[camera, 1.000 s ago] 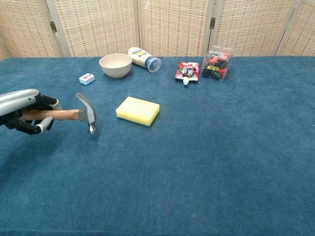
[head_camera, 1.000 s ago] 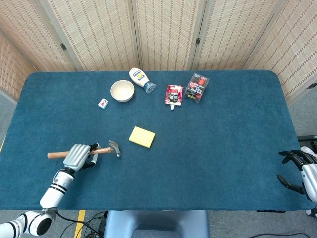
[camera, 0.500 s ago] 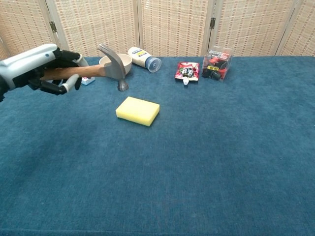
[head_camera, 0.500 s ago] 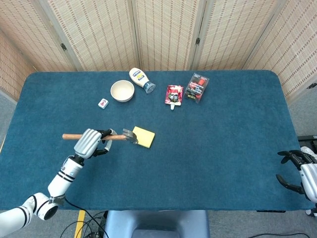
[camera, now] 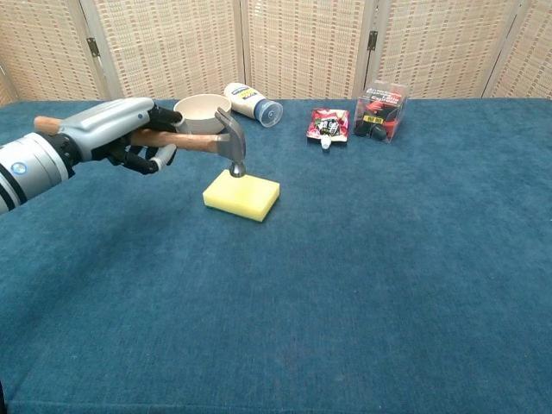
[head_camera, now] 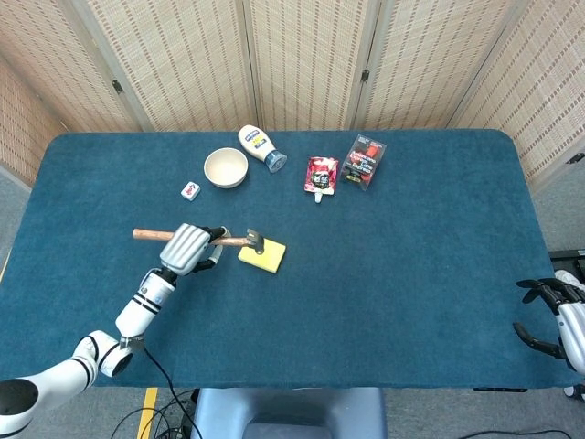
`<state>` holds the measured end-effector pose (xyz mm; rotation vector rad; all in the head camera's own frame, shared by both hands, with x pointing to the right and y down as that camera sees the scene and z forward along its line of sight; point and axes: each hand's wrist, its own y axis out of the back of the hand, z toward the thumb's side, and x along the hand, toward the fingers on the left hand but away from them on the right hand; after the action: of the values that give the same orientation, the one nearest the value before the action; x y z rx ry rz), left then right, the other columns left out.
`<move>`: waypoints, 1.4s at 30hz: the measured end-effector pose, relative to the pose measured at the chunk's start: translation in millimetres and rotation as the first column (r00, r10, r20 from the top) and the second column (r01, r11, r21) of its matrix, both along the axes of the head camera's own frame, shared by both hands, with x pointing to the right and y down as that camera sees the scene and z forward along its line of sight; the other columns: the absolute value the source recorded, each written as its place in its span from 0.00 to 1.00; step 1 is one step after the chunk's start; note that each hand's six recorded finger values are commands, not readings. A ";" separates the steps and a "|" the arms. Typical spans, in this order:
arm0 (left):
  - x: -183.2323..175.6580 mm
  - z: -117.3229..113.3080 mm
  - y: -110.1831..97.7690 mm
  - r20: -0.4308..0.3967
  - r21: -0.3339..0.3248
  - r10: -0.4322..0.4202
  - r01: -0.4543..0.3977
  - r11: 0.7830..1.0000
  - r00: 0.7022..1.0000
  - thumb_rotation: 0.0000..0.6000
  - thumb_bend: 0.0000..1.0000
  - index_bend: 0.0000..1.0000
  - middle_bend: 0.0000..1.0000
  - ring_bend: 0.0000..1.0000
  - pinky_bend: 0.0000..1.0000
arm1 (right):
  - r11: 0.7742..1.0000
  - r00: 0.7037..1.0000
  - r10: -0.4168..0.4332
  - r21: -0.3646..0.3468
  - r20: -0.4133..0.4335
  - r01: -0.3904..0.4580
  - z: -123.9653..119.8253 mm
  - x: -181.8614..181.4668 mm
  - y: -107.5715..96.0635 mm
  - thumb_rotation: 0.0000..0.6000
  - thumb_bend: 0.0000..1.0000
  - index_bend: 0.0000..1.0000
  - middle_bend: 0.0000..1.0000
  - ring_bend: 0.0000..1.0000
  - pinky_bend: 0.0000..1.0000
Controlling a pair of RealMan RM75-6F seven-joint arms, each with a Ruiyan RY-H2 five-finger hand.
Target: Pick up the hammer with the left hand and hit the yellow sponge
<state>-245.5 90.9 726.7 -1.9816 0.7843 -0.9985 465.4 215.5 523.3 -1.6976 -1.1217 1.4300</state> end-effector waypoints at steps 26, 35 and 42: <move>-8.6 -2.0 -1.7 -0.036 -0.024 -0.032 0.031 0.999 0.999 1.00 0.73 0.74 0.82 0.65 0.88 | 1.000 1.000 0.000 0.002 0.000 0.000 -0.2 -0.6 0.9 1.00 0.16 0.31 0.47 0.24 0.27; -7.6 27.0 8.8 0.068 -0.055 -0.005 0.009 0.998 0.998 1.00 0.73 0.74 0.82 0.65 0.88 | 1.000 1.000 0.005 -0.001 -0.009 -0.006 -0.8 1.1 0.2 1.00 0.16 0.31 0.47 0.24 0.27; -11.1 24.9 7.5 0.062 -0.049 -0.007 0.010 0.999 0.998 1.00 0.73 0.74 0.82 0.64 0.88 | 1.000 1.000 0.010 0.006 -0.008 -0.010 -2.0 2.1 0.2 1.00 0.16 0.31 0.47 0.24 0.27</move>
<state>-256.5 98.5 751.7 -1.9807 0.7419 -1.0885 467.4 215.7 521.3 -1.6831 -1.1300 1.4370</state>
